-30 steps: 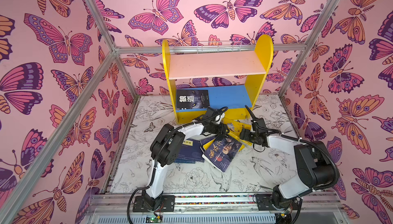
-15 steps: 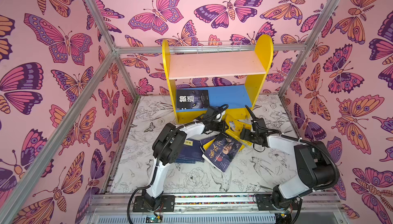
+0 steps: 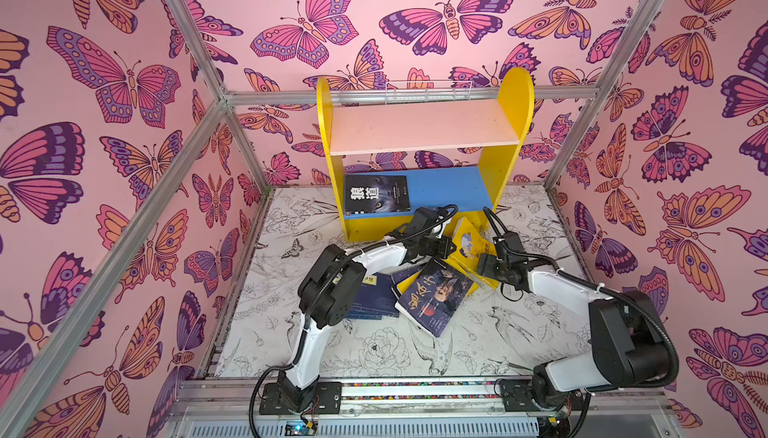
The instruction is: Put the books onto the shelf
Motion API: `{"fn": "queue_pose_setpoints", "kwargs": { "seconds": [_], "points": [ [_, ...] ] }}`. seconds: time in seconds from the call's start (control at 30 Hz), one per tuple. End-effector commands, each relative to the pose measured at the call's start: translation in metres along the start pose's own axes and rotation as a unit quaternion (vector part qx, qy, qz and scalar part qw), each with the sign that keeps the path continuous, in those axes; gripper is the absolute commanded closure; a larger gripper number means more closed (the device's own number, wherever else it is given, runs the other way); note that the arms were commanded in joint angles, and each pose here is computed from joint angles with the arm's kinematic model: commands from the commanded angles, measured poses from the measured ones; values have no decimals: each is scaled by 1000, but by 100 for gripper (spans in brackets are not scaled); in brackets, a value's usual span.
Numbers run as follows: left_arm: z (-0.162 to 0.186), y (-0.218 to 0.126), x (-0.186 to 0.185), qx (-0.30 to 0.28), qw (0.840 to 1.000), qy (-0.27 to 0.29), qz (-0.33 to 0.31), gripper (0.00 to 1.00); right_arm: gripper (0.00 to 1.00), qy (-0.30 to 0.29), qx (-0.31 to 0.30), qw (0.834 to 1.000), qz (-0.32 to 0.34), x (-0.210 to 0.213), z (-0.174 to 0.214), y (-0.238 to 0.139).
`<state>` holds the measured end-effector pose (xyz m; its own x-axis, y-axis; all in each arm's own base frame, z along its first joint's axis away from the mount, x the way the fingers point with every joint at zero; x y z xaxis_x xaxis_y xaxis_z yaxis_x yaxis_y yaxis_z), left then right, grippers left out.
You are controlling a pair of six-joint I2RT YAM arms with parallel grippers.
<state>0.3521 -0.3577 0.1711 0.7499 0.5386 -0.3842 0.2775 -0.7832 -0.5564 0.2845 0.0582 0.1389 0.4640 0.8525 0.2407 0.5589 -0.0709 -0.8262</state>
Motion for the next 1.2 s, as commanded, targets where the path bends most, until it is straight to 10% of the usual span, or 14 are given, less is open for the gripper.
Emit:
{"fn": "queue_pose_setpoints", "kwargs": {
  "seconds": [0.0,0.33,0.63,0.93,1.17],
  "points": [
    [-17,-25,-26,-46,998,45,18,100,8,29,-17,997,75,-22,-2,-12],
    [-33,-137,-8,-203,976,-81,15,100,9,82,-18,987,-139,0,-32,-63],
    [-17,-231,1,-316,940,-126,-6,100,11,88,-9,907,-411,49,-49,-116],
    [1,-270,-11,-366,922,-129,-13,100,14,58,15,864,-500,116,-41,-139],
    [12,-280,-14,-378,916,-132,-27,100,40,81,31,839,-537,140,-38,-138]
  ]
}}
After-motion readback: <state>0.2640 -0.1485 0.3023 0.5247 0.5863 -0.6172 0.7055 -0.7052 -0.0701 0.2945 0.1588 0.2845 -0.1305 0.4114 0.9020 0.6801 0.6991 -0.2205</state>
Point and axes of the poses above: each gripper's point midway between its finger pads, its own y axis out along the fingers, its own x axis along the line the jaws close on, z = x × y, the point moved 10 cm from there along -y, back along the fingers, and after that the axes turned 13 degrees about y, right-handed, at the moved point
